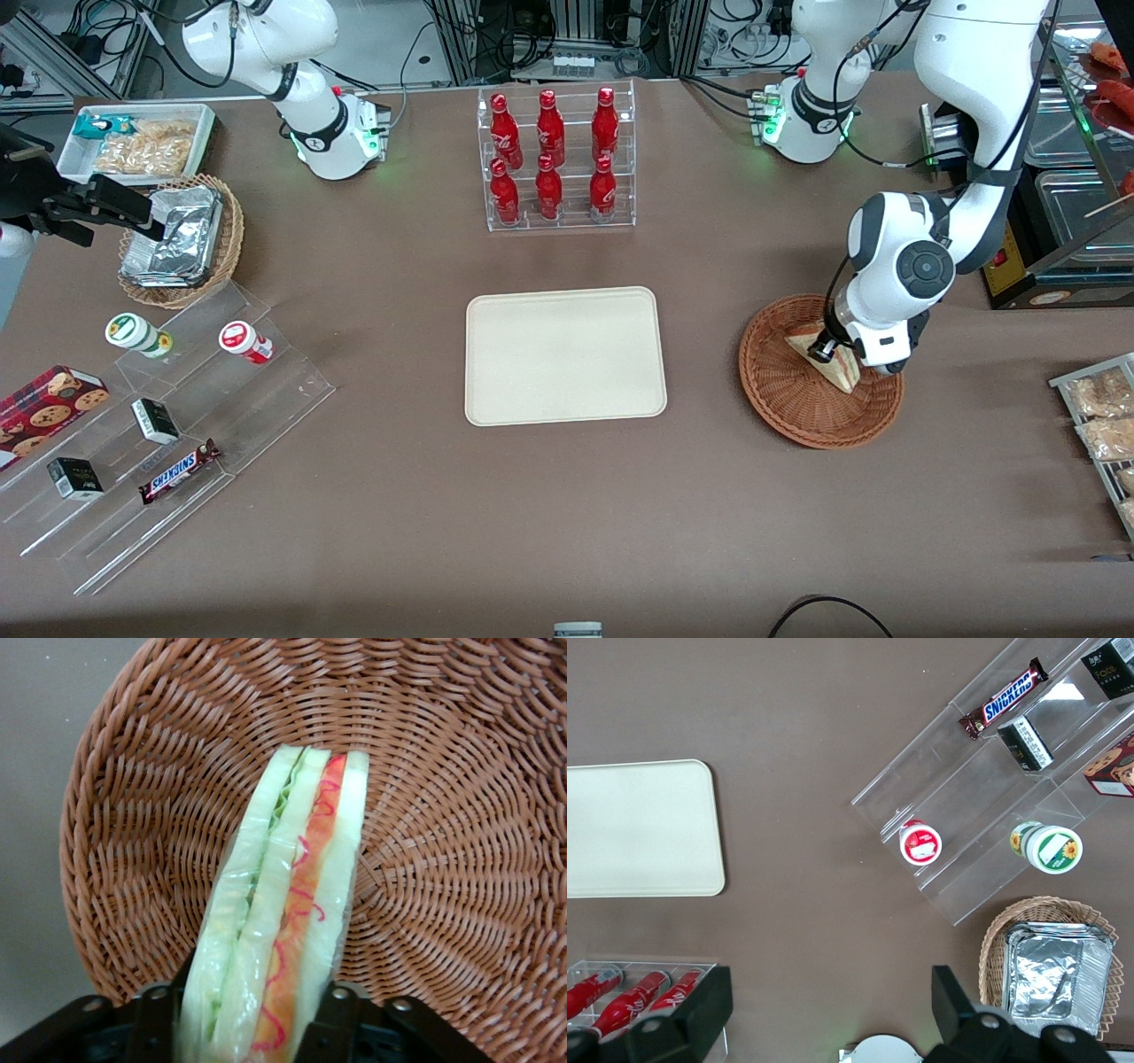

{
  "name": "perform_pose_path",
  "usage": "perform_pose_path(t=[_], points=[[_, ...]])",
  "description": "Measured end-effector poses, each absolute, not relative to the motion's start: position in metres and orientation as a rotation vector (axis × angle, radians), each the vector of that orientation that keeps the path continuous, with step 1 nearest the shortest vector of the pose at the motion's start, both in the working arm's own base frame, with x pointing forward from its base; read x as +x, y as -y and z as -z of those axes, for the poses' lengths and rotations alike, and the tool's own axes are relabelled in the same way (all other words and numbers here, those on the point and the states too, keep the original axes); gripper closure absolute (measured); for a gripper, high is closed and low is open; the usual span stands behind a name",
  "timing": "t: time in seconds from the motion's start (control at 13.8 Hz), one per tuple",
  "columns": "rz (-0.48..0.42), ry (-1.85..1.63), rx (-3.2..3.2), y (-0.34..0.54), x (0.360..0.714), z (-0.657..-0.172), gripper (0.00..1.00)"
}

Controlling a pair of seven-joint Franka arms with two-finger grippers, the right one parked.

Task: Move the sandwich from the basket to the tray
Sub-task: 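Lower the left gripper and close it on the sandwich's crust edge, then lift the sandwich with the left gripper and carry it over the tray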

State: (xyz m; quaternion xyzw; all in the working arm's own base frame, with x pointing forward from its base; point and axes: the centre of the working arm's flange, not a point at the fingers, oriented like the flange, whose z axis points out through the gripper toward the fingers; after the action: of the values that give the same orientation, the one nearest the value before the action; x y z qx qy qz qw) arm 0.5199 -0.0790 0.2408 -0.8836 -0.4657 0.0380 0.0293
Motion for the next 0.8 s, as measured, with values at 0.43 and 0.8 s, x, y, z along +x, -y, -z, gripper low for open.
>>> perform_pose_path(t=[0.43,0.8], points=[[-0.178,1.264,-2.777,0.093,0.536,-0.269,0.81],[-0.348,0.674,-2.916,0.141,0.56,-0.343,0.81]])
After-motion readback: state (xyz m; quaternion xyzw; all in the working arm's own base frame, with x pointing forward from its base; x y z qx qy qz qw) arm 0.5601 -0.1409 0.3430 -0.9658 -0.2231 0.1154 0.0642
